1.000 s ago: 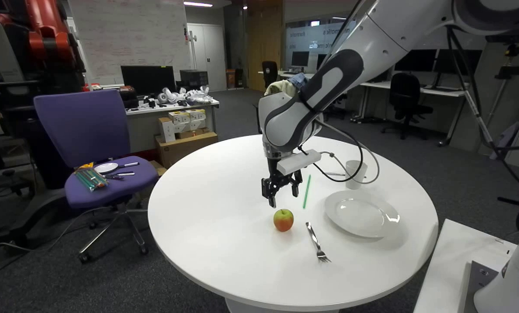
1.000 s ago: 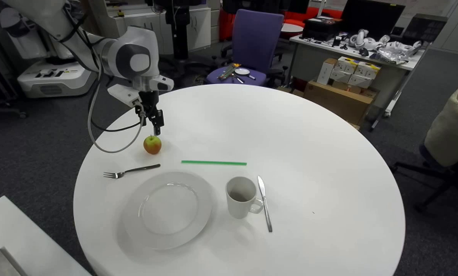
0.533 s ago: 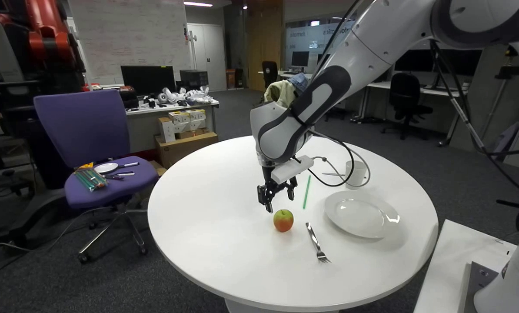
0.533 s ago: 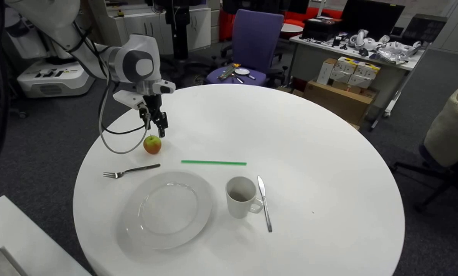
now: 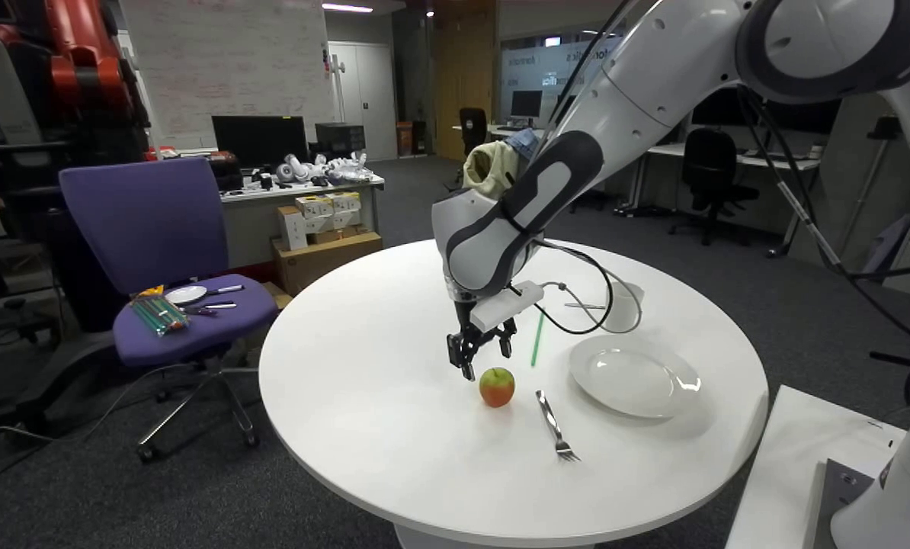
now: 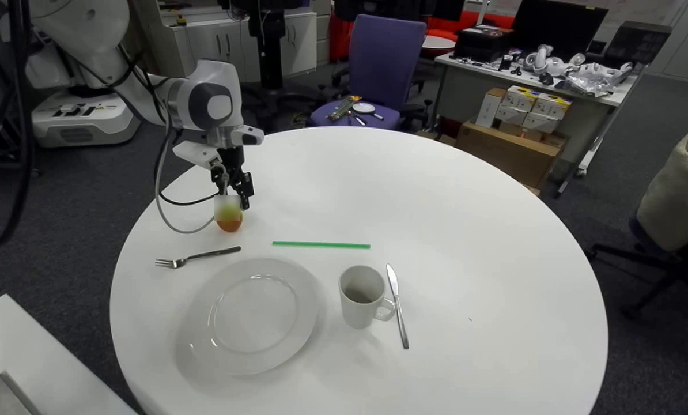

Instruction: Put the objects on the table on the plate

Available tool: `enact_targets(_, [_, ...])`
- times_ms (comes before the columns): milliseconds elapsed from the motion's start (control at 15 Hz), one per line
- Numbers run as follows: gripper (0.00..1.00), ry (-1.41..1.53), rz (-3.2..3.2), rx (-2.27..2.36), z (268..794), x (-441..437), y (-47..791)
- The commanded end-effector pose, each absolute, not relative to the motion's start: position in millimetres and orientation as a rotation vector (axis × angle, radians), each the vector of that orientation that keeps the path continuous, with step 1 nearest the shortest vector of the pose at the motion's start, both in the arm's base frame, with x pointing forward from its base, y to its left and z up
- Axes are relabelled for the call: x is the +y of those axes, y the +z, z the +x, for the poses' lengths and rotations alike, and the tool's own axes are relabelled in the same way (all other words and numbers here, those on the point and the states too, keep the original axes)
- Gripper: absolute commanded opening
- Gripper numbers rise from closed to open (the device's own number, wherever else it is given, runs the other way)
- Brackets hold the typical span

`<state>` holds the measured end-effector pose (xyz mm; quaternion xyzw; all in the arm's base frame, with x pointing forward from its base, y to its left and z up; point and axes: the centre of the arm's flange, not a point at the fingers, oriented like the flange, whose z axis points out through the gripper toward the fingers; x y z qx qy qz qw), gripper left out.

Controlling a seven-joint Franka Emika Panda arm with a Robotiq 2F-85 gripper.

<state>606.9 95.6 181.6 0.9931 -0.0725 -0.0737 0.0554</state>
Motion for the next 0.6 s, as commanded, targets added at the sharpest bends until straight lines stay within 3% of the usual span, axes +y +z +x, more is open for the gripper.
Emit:
enact_targets(0, [1.0, -0.228, 3.012, -0.225, 613.5, 100.3, 181.8])
enact_targets(533, [1.0, -0.253, 3.006, -0.236, 609.9, 96.6, 173.7])
